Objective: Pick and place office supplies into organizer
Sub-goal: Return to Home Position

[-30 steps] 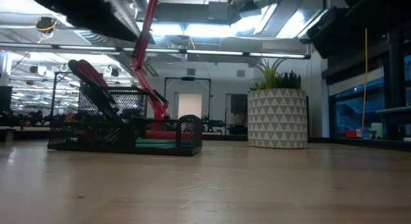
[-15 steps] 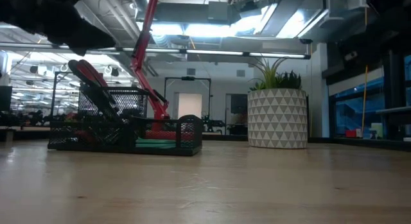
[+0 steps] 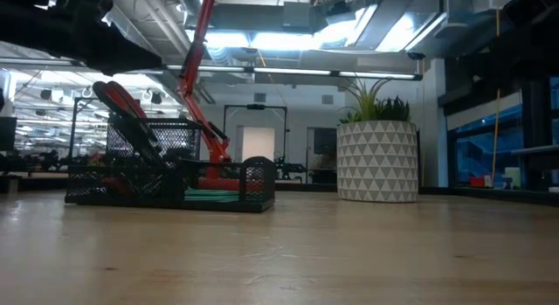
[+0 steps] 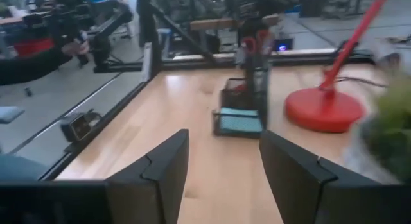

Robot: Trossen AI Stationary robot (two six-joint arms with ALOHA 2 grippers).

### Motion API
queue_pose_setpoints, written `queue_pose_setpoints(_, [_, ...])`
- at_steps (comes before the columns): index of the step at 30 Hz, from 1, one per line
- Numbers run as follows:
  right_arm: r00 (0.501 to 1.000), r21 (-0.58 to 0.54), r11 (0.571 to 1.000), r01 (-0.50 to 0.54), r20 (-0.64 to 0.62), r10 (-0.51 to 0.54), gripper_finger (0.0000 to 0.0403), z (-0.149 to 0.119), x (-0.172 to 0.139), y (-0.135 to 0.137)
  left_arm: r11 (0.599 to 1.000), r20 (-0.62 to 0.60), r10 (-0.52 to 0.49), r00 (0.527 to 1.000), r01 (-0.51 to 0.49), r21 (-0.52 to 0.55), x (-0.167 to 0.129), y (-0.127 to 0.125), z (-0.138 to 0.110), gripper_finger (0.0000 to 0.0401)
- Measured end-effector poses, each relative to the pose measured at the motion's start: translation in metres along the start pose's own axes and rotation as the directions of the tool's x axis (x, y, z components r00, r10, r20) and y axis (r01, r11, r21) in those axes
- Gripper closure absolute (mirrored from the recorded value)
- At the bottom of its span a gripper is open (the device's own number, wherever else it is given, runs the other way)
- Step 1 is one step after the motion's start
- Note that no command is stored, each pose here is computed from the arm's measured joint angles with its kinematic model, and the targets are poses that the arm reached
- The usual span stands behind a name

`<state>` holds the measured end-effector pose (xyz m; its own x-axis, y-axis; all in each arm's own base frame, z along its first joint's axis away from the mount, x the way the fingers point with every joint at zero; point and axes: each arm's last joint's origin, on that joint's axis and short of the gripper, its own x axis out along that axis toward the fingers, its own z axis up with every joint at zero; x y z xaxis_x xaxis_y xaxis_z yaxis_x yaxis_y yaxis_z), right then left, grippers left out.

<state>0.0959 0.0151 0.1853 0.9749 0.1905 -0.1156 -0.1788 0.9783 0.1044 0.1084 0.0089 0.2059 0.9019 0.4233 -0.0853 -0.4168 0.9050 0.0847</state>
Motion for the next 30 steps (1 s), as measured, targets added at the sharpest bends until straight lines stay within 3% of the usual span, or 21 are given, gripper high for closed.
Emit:
queue_pose_setpoints(8, [0.998, -0.059, 0.997, 0.053, 0.033, -0.051, 0.0209, 0.022, -0.021, -0.003, 0.990, 0.011, 0.138, 0.990, -0.138, -0.019, -0.006, 0.024, -0.001, 0.0342])
queue_pose_setpoints(15, [0.991, -0.081, 0.989, 0.121, 0.059, -0.116, 0.0209, 0.015, -0.018, -0.010, 0.967, 0.079, 0.248, 0.965, -0.242, -0.086, -0.016, 0.035, -0.006, 0.0345])
queue_pose_setpoints(30, [0.981, -0.067, 0.993, 0.097, 0.177, -0.084, 0.0209, -0.013, -0.001, -0.020, 0.971, 0.057, 0.200, 0.978, -0.191, -0.140, -0.015, 0.034, -0.015, 0.0347])
